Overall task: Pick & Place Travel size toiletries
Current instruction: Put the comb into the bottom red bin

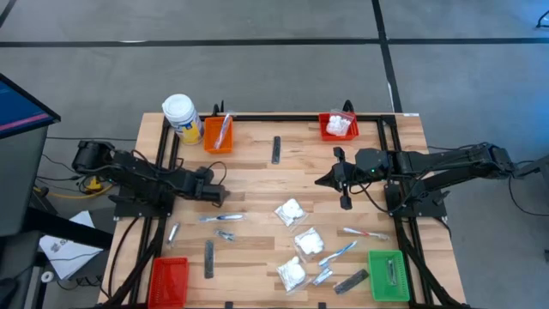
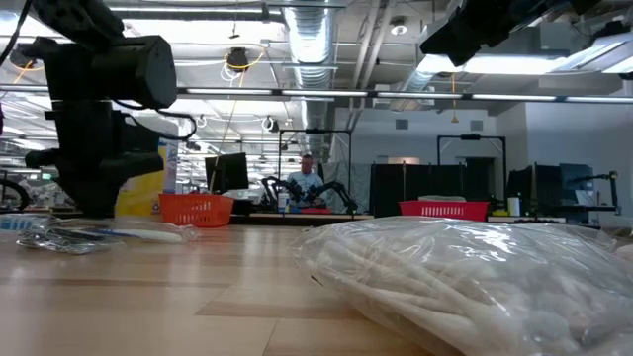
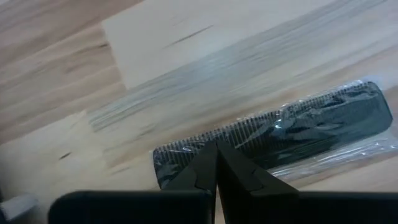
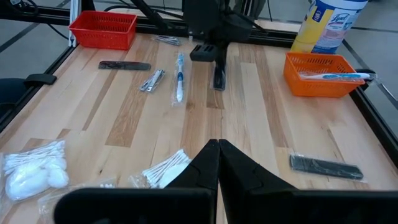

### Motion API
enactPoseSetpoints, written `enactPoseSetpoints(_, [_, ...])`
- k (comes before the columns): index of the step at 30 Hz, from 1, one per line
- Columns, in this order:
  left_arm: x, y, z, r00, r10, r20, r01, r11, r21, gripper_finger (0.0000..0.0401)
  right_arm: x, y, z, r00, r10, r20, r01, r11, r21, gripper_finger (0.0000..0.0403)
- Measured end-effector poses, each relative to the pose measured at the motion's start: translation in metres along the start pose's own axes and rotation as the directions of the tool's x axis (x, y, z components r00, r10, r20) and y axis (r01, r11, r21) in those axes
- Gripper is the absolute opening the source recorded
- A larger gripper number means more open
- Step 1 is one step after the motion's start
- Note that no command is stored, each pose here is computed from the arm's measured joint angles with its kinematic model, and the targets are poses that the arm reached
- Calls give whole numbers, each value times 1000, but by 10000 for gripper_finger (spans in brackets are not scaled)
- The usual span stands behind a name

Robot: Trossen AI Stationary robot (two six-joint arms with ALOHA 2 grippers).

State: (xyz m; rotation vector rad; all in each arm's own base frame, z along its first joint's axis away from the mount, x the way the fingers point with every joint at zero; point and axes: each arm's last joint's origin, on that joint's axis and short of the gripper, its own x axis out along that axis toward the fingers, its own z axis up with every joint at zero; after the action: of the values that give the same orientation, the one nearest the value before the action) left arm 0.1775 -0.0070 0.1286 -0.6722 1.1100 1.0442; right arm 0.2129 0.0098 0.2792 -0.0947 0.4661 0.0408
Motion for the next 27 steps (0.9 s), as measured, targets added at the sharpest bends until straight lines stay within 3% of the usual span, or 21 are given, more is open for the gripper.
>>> enactPoseSetpoints(12, [2,-31,16,950,-279,142,271,960,69,0,0,0,2,1000,-1,19,1,1000,0,1])
enactPoseSetpoints(17, [-2,-40,24,904,-339,260,315,940,129,0,0,0,2,1000,-2,25,2,1000,1,1])
enactPoseSetpoints(21, [-5,-44,22,890,-372,264,344,927,148,0,9,0,2,1000,-1,18,1,1000,0,1])
enactPoseSetpoints(27, [-8,-52,0,880,-383,281,338,920,197,0,57,2,-7,1000,1,-9,-1,1000,0,1])
